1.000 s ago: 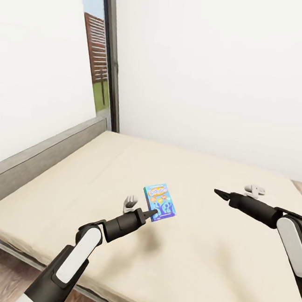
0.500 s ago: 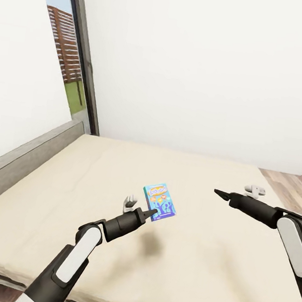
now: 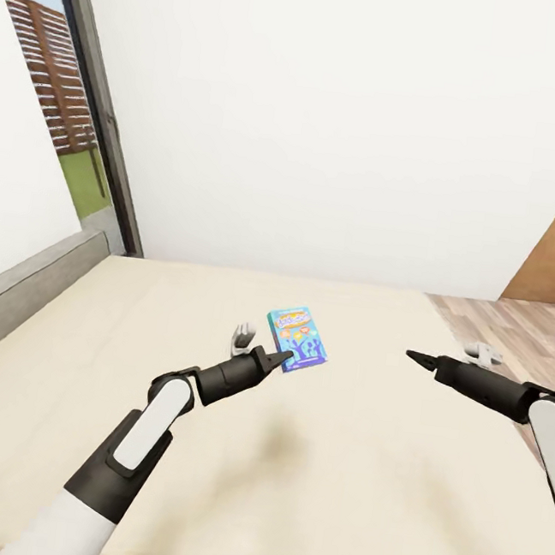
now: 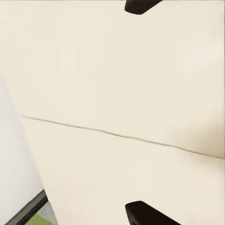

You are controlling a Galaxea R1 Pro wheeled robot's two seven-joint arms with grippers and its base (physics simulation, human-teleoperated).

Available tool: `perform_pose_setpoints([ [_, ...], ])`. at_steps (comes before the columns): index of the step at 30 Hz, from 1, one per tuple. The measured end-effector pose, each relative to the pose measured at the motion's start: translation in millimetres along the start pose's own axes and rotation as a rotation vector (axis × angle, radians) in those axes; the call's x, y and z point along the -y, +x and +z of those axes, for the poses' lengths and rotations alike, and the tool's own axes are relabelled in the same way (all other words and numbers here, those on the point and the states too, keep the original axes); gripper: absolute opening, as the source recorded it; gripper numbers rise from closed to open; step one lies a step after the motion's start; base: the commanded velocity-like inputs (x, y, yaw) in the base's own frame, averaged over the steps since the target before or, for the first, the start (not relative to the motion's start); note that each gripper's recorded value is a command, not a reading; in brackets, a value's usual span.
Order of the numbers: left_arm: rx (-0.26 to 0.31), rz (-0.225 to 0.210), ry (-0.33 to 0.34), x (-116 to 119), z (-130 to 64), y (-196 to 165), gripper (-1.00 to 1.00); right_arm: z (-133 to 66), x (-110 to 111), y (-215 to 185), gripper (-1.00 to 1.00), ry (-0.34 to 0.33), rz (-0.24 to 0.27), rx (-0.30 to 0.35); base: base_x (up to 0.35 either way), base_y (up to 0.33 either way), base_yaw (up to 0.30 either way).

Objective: Put all the toys in the child's room - the three board games (two on the bed and one on the table), the two jigsaw puzzles on the table, and the tennis ball on the table - inside the toy box on the table in the child's room.

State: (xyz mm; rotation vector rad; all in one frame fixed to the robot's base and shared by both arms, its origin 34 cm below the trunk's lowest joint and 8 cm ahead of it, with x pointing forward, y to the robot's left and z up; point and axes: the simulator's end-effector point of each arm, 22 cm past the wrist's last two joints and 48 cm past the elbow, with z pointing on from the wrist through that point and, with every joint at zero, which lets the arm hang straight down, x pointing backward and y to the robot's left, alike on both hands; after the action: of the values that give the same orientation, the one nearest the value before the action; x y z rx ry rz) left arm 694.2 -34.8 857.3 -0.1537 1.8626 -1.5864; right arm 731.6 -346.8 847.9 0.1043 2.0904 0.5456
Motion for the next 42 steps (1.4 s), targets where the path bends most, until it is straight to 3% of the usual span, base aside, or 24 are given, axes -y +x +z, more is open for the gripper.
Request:
perform_pose_setpoints([
  [4, 0.005, -0.050, -0.031, 0.2, -0.1, -12.0, -1.00, -7.4, 3.4, -9.6, 1.00, 0.011, 0.016, 0.003, 0.000, 0.000, -0.282],
  [12, 0.001, -0.084, -0.060, 2.2, -0.7, -19.7, -1.00, -13.5, -1.4, -22.7, 1.00, 0.012, 0.027, 0.005, 0.000, 0.000, -0.282],
  [21, 0.022, -0.100, -0.089, 3.5, -9.4, -39.2, -1.00, -16.4, -3.3, -33.0, 1.00, 0.023, 0.042, -0.008, 0.000, 0.000, -0.283],
  [42, -0.004, -0.099, -0.152, 16.3, -21.3, -56.1, -1.00, -27.7, -19.5, -49.1, 1.00, 0.019, 0.057, -0.066, 0.000, 0.000, -0.283],
])
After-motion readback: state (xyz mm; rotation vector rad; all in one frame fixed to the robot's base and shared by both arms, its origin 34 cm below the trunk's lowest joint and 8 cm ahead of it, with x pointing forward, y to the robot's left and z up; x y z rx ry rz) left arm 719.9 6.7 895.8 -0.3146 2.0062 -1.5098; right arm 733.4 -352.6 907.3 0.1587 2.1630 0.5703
